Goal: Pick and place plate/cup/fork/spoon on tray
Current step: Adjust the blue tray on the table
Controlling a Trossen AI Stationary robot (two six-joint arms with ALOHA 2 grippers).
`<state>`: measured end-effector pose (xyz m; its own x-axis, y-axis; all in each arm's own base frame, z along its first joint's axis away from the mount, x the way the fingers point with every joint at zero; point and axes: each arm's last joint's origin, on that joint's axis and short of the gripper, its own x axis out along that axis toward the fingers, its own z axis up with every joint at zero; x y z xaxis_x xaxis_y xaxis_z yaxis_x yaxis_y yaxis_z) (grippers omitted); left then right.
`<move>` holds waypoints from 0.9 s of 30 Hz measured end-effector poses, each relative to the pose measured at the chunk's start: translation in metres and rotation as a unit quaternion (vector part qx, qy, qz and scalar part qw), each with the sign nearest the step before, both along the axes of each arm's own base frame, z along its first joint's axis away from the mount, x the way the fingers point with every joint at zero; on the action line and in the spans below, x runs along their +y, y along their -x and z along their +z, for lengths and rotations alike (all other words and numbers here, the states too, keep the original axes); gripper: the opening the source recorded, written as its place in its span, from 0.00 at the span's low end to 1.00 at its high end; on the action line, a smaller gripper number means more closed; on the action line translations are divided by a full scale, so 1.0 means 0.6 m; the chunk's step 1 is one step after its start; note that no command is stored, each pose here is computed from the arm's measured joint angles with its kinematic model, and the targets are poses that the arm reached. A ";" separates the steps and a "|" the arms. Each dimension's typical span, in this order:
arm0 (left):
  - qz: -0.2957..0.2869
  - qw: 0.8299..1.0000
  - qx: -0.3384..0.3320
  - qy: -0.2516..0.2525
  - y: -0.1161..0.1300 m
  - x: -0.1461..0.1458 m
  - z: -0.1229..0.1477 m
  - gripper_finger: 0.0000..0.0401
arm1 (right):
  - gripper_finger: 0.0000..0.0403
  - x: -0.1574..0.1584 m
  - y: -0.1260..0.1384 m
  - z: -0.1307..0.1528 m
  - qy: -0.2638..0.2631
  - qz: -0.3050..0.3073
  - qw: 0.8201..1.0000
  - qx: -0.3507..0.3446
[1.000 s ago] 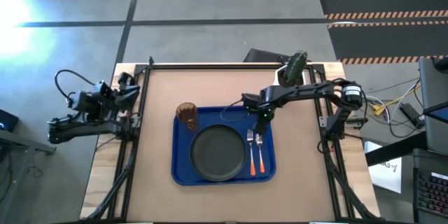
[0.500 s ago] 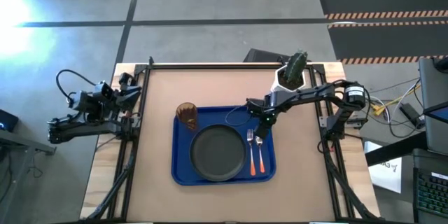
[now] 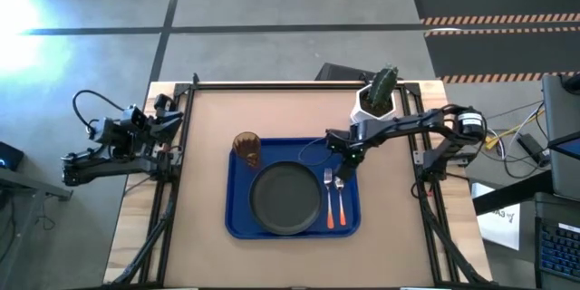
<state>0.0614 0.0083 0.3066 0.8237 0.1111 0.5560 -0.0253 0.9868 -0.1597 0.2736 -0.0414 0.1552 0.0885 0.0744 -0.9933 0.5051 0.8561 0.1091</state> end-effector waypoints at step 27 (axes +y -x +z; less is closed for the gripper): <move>0.000 1.000 0.000 0.000 0.000 0.000 0.000 0.14 | 0.02 0.001 0.009 0.015 0.008 -0.011 0.999 -0.030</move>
<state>0.0614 0.0083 0.3066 0.8239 0.1112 0.5557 -0.0253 0.9868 -0.1600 0.2683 -0.0408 0.1641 0.1500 0.0556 -0.9871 0.5166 0.8468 0.1262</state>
